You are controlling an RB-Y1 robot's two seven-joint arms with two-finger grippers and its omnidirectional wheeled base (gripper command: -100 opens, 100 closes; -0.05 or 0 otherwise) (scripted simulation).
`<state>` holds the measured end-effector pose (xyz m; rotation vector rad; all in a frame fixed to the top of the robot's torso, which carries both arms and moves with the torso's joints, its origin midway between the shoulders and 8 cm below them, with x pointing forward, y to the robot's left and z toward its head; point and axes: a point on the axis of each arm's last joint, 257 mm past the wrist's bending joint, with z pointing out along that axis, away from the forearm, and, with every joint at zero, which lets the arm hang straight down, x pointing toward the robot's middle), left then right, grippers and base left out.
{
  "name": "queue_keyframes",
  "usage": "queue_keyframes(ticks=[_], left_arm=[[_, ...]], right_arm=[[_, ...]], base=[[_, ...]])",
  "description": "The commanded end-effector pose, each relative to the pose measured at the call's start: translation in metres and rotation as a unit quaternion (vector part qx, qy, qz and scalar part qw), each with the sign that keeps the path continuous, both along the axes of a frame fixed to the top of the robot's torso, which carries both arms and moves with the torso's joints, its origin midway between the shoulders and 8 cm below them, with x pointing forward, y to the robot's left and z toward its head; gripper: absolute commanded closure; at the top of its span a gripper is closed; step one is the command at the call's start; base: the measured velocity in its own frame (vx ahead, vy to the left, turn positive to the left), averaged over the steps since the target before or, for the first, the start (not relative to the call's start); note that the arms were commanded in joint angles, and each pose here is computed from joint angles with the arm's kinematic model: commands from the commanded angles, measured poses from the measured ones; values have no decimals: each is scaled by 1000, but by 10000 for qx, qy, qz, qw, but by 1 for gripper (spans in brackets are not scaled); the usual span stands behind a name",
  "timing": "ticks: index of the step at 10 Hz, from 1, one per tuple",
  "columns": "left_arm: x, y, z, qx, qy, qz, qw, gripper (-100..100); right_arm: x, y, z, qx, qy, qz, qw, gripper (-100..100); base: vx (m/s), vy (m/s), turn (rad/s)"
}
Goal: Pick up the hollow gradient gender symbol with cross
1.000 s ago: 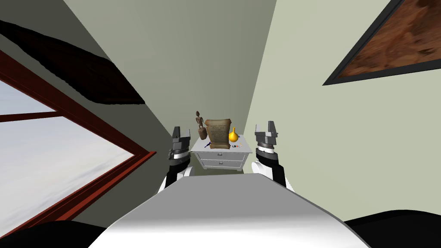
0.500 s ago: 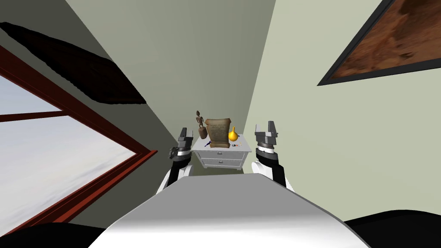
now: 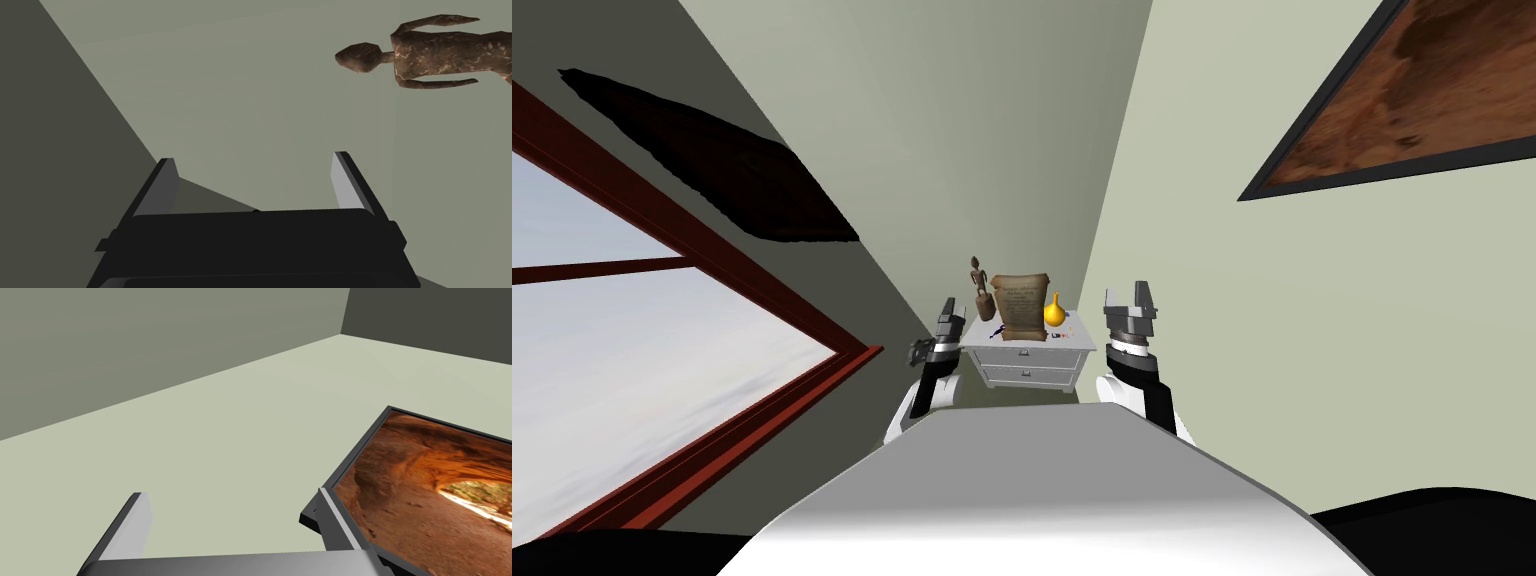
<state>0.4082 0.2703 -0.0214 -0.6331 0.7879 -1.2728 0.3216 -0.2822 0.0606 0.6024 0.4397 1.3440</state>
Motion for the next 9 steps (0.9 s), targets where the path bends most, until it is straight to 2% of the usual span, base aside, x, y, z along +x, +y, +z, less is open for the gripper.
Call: queue_keyframes(ticks=[1,4,5,6,7,8,9], left_arm=[[19,14,-13,-138,266,-19,9996,-100],[38,24,-37,-264,592,8,9979,-100],[51,32,-45,-384,752,12,9964,-100],[53,34,-53,-396,830,27,9958,-100],[68,42,-63,-534,1017,42,9934,-100],[69,43,-68,-542,1069,52,9928,-100],[83,52,-79,-694,1262,73,9895,-100]], right_arm=[[0,0,0,0,0,0,10000,0],[0,0,0,0,0,0,10000,0],[0,0,0,0,0,0,10000,0],[0,0,0,0,0,0,10000,0],[0,0,0,0,0,0,10000,0],[0,0,0,0,0,0,10000,0],[0,0,0,0,0,0,10000,0]], base=[[-46,25,19],[-24,26,4],[-25,18,6],[-19,16,3],[-19,18,4],[-14,15,-1],[-19,19,1]])
